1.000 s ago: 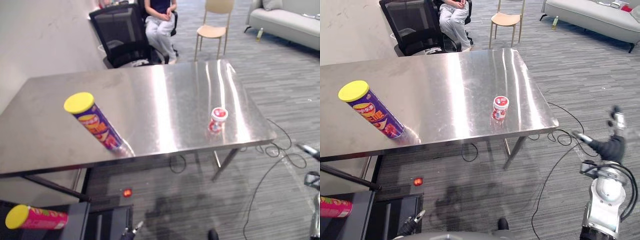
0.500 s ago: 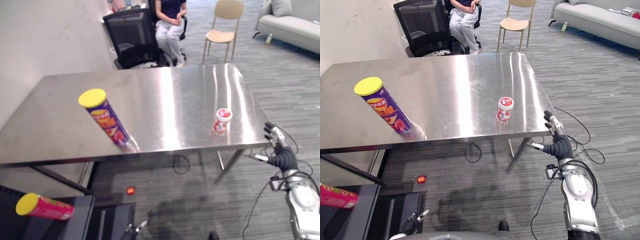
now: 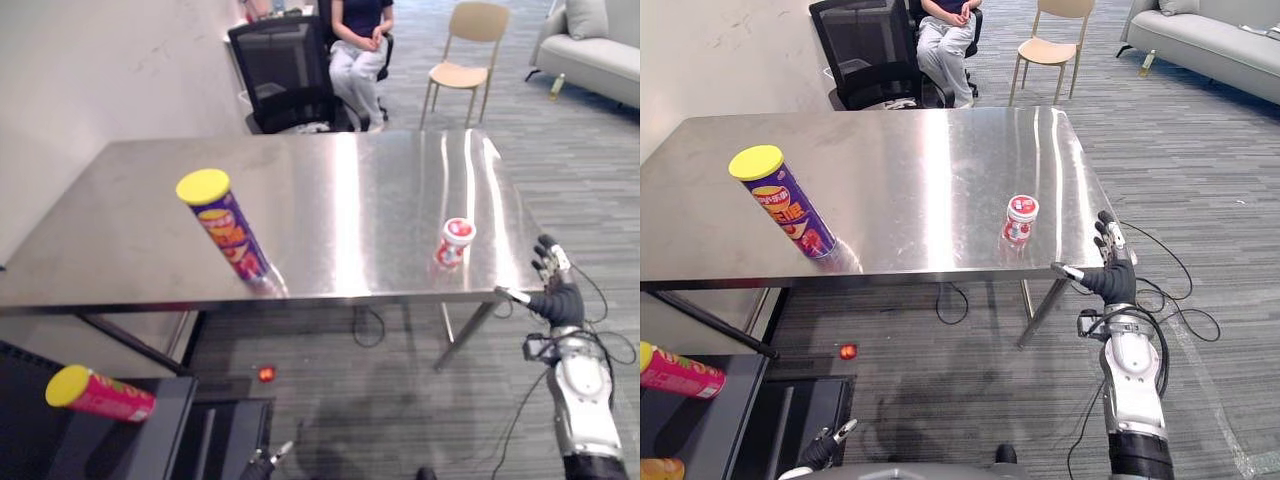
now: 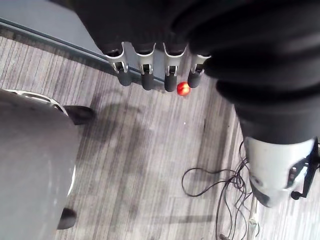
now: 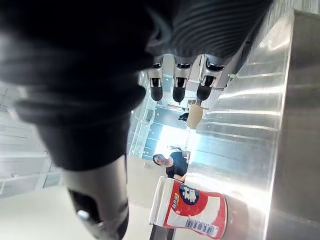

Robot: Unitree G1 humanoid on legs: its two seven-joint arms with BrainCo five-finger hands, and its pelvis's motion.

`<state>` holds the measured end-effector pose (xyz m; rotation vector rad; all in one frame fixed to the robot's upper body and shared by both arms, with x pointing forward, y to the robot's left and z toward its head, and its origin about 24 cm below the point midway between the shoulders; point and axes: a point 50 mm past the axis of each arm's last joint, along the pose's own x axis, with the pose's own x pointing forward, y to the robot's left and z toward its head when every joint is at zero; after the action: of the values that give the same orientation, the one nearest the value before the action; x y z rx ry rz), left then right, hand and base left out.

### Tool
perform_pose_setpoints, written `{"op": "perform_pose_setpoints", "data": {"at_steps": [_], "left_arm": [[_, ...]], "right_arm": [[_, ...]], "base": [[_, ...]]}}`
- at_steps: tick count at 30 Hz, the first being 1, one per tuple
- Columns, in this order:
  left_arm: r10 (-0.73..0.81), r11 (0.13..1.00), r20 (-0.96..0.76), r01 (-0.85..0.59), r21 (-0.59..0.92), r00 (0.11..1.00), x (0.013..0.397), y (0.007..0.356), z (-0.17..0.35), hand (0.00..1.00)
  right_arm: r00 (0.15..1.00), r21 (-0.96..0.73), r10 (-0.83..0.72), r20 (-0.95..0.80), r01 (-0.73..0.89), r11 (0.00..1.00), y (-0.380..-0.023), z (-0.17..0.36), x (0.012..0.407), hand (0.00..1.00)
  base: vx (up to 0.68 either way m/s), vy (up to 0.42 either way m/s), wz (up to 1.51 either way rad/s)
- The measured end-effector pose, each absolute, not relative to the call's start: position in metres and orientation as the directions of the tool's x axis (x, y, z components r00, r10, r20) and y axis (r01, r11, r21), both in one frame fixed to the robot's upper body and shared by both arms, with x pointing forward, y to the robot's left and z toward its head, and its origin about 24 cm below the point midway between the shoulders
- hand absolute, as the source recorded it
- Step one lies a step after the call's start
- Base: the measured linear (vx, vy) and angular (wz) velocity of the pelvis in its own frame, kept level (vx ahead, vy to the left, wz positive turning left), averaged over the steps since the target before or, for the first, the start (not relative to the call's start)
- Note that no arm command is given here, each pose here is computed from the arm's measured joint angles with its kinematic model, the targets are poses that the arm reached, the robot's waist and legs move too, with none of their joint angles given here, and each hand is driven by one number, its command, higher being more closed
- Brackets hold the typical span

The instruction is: Put the gum and the chips on the shelf.

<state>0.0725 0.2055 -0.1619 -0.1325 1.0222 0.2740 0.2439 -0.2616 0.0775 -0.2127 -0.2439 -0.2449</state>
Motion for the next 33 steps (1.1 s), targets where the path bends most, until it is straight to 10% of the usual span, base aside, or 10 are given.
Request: {"op": "perform_pose_setpoints", "data": {"at_steps": [33], "left_arm": [[0.154, 0.969, -0.837, -0.247, 0.023, 0.525, 0.094, 0.205, -0.158, 0.0]], "right_arm": [[0.957, -0.094, -0.189, 0.222, 0.214, 0.972, -0.233, 0.092, 0.323, 0.0]], "base": [[0.0, -0.006, 0.03]]}}
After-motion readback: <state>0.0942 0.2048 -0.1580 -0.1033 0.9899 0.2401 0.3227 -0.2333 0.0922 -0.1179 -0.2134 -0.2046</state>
